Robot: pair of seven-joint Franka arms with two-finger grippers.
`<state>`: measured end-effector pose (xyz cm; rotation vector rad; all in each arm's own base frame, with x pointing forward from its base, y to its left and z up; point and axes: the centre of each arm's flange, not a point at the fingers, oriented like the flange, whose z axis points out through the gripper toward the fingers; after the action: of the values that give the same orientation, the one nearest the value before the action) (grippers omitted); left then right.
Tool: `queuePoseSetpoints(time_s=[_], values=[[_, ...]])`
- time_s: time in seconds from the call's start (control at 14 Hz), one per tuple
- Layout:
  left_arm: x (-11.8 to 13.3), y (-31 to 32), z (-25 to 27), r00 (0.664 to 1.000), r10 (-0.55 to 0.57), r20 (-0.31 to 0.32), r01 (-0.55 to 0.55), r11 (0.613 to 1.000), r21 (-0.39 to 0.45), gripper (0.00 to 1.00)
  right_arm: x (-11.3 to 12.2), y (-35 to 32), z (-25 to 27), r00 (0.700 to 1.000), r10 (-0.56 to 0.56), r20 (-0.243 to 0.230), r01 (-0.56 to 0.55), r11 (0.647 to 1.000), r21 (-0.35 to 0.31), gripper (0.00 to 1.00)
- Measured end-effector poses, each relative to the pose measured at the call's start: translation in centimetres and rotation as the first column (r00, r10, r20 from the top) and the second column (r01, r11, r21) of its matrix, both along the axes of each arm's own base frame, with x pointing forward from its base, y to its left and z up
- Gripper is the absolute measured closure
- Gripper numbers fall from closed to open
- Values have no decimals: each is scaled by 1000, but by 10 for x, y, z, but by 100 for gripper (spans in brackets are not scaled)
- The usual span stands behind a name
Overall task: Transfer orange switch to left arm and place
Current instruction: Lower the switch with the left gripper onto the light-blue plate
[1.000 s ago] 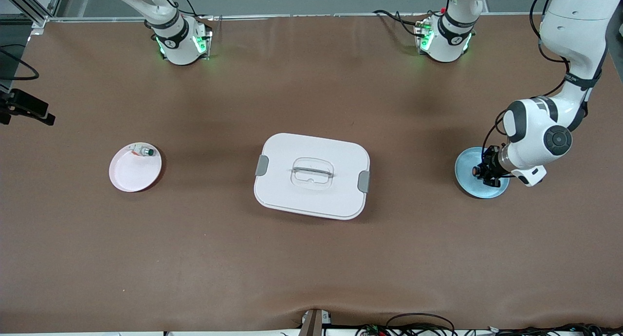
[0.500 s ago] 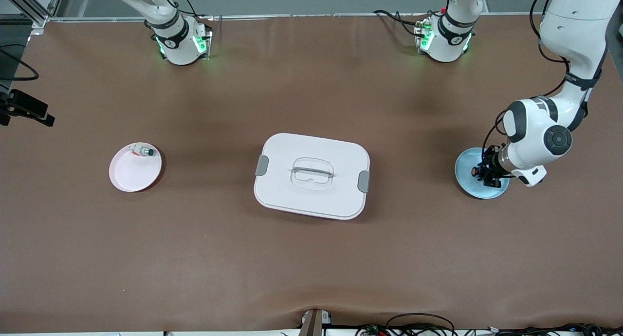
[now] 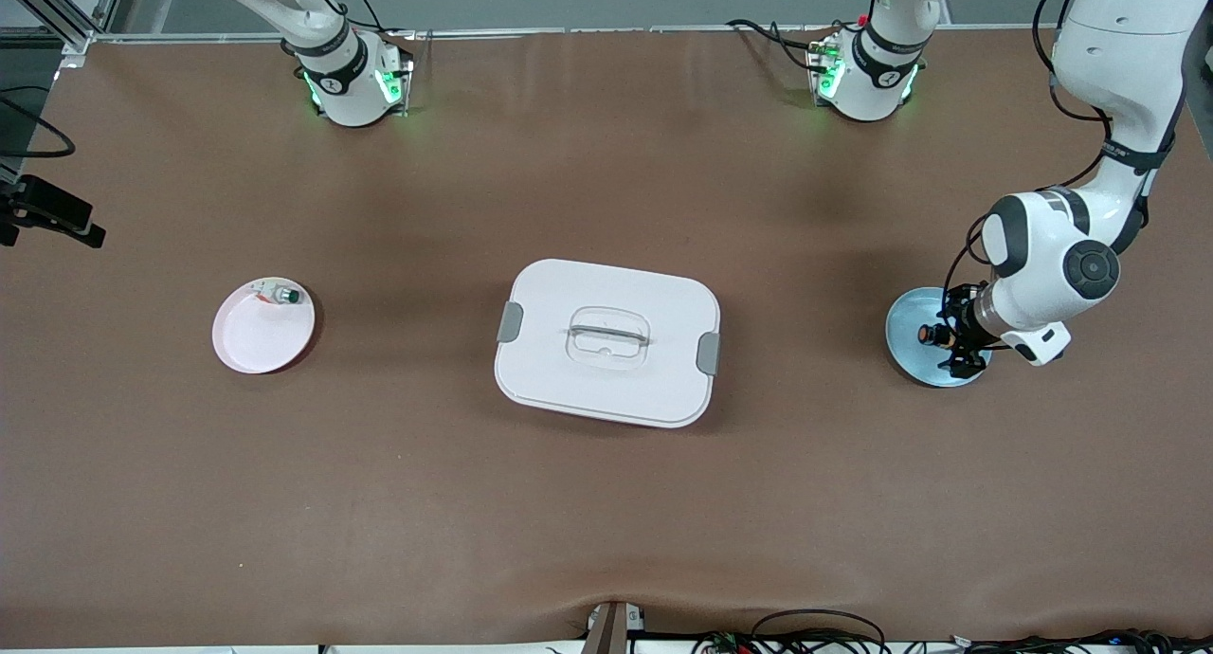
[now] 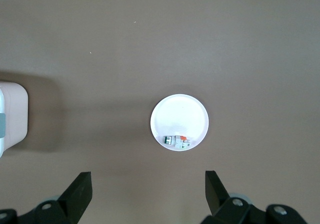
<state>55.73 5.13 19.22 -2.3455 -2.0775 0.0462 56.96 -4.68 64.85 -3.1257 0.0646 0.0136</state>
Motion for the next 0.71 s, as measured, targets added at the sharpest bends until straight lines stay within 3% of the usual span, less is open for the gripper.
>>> queuePoseSetpoints(time_s=[0.71], values=[[1, -4, 3, 1000, -8, 5, 8, 1000, -1, 0, 0, 2, 0, 1000, 5, 1, -5, 1000, 2, 0]])
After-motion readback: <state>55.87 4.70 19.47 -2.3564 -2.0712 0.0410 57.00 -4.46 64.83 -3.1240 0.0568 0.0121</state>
